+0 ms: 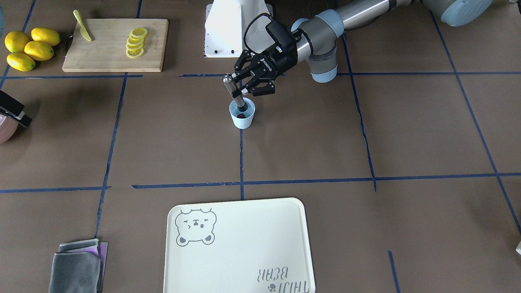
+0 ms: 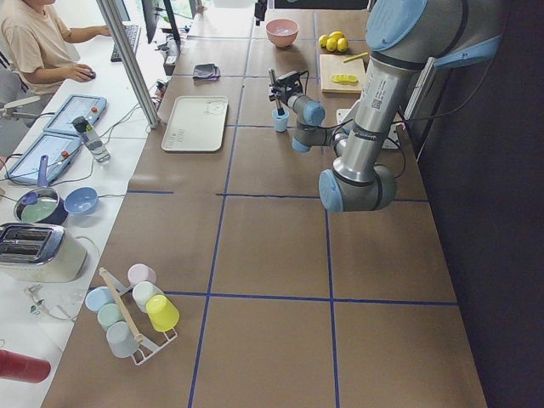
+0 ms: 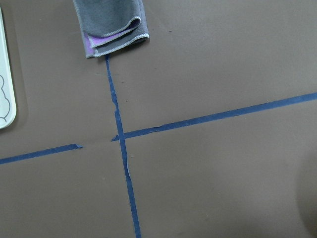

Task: Mash ice and strawberries in cup
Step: 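Press the masher down into the cup with the left gripper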

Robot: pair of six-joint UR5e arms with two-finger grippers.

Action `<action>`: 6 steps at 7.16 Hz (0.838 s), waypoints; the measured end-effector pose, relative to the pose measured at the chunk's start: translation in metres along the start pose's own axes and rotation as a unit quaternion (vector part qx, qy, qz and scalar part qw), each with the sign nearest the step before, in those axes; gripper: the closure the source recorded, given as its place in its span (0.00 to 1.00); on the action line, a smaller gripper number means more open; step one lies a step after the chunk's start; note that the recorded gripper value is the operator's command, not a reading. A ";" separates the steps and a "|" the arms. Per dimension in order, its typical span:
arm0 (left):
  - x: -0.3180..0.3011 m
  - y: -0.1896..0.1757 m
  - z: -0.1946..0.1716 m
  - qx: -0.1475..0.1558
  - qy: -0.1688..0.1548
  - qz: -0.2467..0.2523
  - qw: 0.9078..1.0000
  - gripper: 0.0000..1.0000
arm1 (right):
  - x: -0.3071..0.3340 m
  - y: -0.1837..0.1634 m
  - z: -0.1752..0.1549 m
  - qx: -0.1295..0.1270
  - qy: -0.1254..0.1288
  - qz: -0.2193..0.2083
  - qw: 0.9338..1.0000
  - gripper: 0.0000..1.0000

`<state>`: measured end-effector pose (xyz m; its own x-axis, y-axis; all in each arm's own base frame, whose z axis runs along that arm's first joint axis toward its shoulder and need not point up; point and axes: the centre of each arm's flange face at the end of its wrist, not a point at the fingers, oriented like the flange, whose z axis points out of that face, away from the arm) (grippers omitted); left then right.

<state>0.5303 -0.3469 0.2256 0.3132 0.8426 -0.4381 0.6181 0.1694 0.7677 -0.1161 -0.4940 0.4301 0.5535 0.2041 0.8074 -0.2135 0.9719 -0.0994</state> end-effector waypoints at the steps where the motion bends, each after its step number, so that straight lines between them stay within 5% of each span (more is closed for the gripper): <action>1: -0.001 0.004 0.000 -0.004 -0.001 0.001 1.000 1.00 | 0.000 0.000 0.000 0.000 0.000 0.000 1.000 0.00; 6: -0.004 0.030 -0.005 -0.022 -0.002 0.003 1.000 1.00 | -0.001 0.002 -0.001 -0.004 -0.006 0.000 1.000 0.00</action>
<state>0.5439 -0.3427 0.2530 0.3198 0.8420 -0.4346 0.5842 0.1859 0.7901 -0.1156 -0.4924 0.4285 0.5444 0.2025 0.8141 -0.2065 0.9729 -0.1039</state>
